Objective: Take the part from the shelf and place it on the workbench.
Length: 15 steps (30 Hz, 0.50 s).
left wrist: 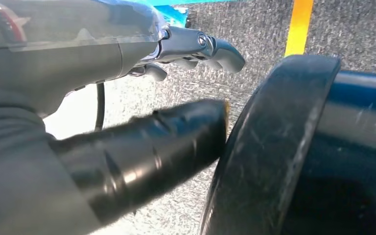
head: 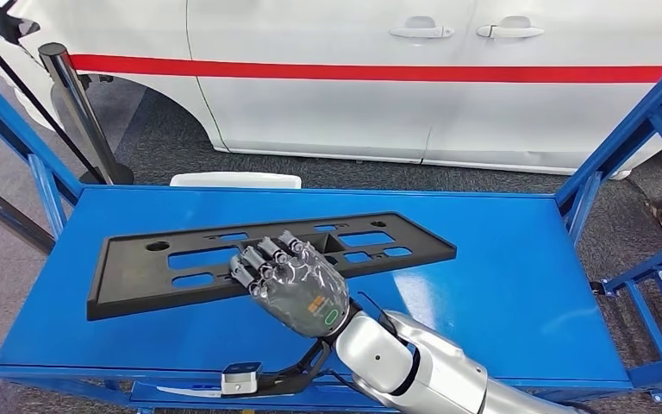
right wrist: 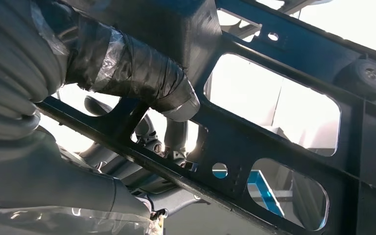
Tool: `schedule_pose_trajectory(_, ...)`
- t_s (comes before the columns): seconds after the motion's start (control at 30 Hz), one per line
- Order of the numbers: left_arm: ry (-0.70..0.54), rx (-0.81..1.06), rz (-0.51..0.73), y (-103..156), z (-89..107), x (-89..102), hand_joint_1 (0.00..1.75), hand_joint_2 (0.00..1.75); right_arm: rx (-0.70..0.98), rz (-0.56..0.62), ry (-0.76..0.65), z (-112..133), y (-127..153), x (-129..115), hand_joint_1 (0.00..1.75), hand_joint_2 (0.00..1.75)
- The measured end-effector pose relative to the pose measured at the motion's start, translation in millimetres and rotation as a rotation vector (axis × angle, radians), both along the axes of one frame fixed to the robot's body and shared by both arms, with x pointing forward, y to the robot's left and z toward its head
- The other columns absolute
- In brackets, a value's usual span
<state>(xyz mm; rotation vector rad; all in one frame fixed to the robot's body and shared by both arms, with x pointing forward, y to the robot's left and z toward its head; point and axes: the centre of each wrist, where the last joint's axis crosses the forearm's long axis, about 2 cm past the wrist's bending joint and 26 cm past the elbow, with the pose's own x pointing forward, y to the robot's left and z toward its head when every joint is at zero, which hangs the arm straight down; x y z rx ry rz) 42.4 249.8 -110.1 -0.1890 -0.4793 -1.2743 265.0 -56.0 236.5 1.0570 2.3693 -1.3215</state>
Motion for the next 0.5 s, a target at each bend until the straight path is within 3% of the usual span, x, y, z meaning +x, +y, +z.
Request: schedule_pose_trajectory(0.5,-0.026,0.025,0.023,0.4,-0.2,-2.0,0.0,1.75,-0.009,0.008,0.012,-3.0,-1.9,-1.2,1.75,1.75)
